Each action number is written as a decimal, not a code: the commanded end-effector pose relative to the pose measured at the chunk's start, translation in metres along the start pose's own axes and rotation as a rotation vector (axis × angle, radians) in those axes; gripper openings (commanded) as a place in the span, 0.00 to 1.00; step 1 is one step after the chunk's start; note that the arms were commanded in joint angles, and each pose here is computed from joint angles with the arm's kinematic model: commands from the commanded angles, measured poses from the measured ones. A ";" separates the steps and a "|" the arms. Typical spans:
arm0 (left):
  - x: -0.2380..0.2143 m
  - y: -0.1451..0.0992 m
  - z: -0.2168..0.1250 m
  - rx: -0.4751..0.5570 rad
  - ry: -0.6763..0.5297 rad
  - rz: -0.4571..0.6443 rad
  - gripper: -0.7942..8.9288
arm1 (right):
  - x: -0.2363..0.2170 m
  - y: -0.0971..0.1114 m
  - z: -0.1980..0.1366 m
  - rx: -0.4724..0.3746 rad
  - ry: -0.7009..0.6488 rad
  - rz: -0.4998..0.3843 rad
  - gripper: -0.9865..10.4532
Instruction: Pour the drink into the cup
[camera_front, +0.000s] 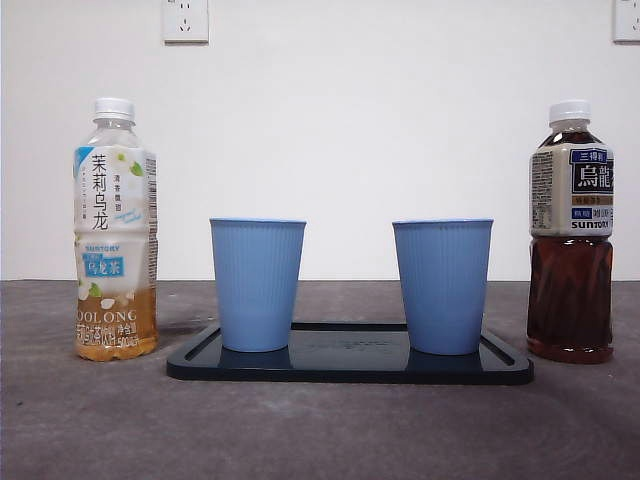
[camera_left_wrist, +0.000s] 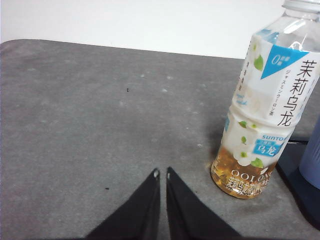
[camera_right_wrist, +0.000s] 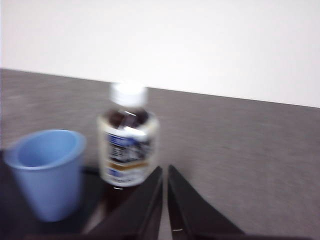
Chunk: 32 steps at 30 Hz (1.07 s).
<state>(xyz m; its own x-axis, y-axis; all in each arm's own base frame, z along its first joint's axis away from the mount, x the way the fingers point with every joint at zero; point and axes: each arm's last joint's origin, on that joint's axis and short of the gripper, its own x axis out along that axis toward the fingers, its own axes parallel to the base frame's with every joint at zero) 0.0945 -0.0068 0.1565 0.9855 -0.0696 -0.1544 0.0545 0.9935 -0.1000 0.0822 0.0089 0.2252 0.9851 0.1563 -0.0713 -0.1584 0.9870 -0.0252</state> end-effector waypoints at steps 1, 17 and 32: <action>0.002 0.001 -0.007 0.011 0.023 0.003 0.10 | 0.007 -0.002 -0.022 -0.017 -0.024 -0.053 0.10; 0.002 0.001 -0.007 0.012 0.023 0.003 0.10 | 0.018 -0.005 -0.074 0.000 0.098 -0.147 0.10; 0.002 0.001 -0.007 0.011 0.023 0.003 0.10 | 0.018 -0.005 -0.072 -0.001 0.082 -0.146 0.10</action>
<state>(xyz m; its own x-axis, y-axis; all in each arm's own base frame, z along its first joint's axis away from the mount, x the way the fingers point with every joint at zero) 0.0945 -0.0068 0.1565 0.9855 -0.0696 -0.1544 0.0547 0.9936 -0.0993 0.0957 0.0047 0.1531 0.9881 0.0111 -0.1531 -0.0181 0.9988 -0.0446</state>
